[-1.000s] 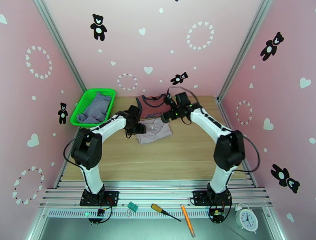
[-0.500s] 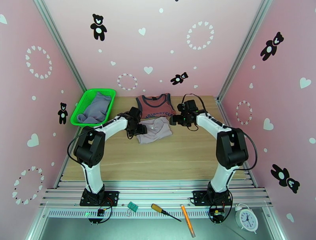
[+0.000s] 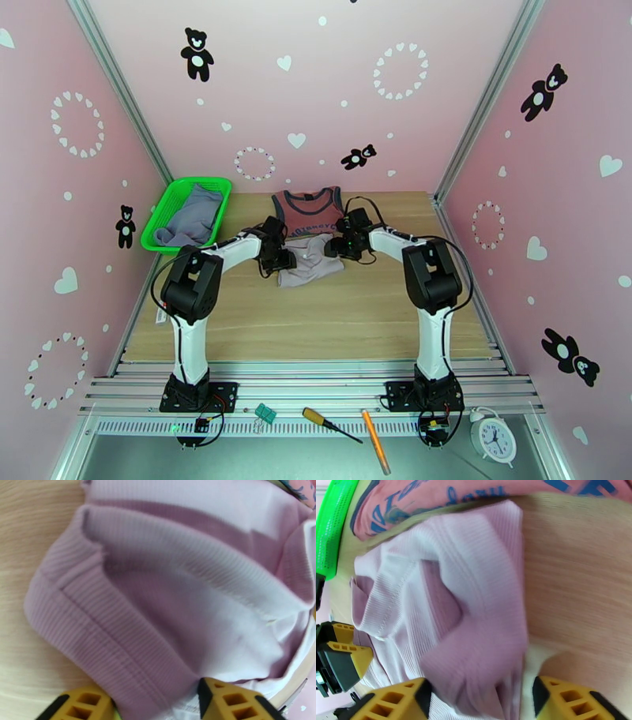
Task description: Fold and stack the mixed laundry pile
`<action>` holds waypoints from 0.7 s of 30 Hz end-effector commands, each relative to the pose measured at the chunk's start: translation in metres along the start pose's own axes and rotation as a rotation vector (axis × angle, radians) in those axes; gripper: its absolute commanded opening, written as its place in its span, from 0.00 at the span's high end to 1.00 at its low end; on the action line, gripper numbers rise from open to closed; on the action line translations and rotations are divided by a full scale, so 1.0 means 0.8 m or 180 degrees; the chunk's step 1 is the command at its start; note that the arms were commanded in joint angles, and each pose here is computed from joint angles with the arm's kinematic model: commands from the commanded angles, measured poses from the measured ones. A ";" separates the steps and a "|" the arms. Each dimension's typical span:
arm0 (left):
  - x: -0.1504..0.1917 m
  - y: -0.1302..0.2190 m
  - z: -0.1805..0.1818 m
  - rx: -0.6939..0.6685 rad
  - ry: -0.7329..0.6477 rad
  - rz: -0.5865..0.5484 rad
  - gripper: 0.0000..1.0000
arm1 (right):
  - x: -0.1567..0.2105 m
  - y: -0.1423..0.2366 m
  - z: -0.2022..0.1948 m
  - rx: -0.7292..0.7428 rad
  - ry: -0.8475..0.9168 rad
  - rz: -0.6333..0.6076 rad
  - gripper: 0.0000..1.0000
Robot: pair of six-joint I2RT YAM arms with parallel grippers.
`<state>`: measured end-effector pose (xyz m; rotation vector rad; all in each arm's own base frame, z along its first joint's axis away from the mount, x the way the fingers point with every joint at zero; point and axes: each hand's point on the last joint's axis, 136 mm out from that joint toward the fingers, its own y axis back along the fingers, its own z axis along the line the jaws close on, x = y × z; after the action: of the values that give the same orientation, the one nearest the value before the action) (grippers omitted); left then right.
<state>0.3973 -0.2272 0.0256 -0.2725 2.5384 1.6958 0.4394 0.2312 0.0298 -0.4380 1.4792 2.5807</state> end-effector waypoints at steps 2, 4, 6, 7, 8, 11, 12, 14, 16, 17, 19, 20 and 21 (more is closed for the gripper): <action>0.000 -0.019 -0.027 0.0438 -0.0043 0.0060 0.69 | 0.019 -0.024 0.006 -0.0094 -0.0113 0.0135 0.57; 0.003 -0.022 -0.030 0.0506 -0.0040 0.0070 0.83 | 0.024 -0.023 0.010 -0.0113 -0.0122 0.0159 0.69; 0.004 -0.018 -0.029 0.0514 -0.0047 0.0036 1.00 | 0.027 -0.019 0.013 -0.0129 -0.0126 0.0165 0.86; 0.003 -0.013 -0.028 0.0483 -0.0066 -0.0010 1.00 | 0.028 -0.015 0.015 -0.0127 -0.0128 0.0166 1.00; 0.001 -0.006 -0.026 0.0438 -0.0090 -0.0068 1.00 | 0.028 -0.009 0.016 -0.0111 -0.0118 0.0160 1.00; -0.009 0.029 -0.024 0.0281 -0.0212 -0.0281 1.00 | 0.019 0.020 0.022 0.0006 -0.0025 0.0064 1.00; -0.013 0.043 -0.024 0.0228 -0.0259 -0.0352 1.00 | 0.013 0.033 0.025 0.0049 0.0021 0.0011 1.00; -0.025 0.077 -0.029 0.0130 -0.0371 -0.0533 1.00 | -0.003 0.064 0.032 0.0184 0.0140 -0.0124 1.00; -0.038 0.110 -0.039 0.0087 -0.0470 -0.0701 1.00 | -0.021 0.094 0.042 0.0259 0.0250 -0.0266 1.00; -0.043 0.126 -0.045 0.0089 -0.0518 -0.0766 1.00 | -0.030 0.109 0.048 0.0286 0.0296 -0.0333 1.00; -0.055 0.152 -0.058 0.0109 -0.0590 -0.0884 1.00 | -0.048 0.135 0.061 0.0312 0.0401 -0.0463 1.00; -0.061 0.165 -0.065 0.0136 -0.0625 -0.0939 1.00 | -0.058 0.147 0.069 0.0310 0.0463 -0.0528 1.00; -0.066 0.173 -0.071 0.0151 -0.0651 -0.0980 1.00 | -0.066 0.155 0.074 0.0308 0.0506 -0.0574 1.00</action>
<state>0.4205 -0.2293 0.1447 -0.4106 2.3477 1.4730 0.4408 0.2280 0.1214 -0.6013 1.5247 2.4631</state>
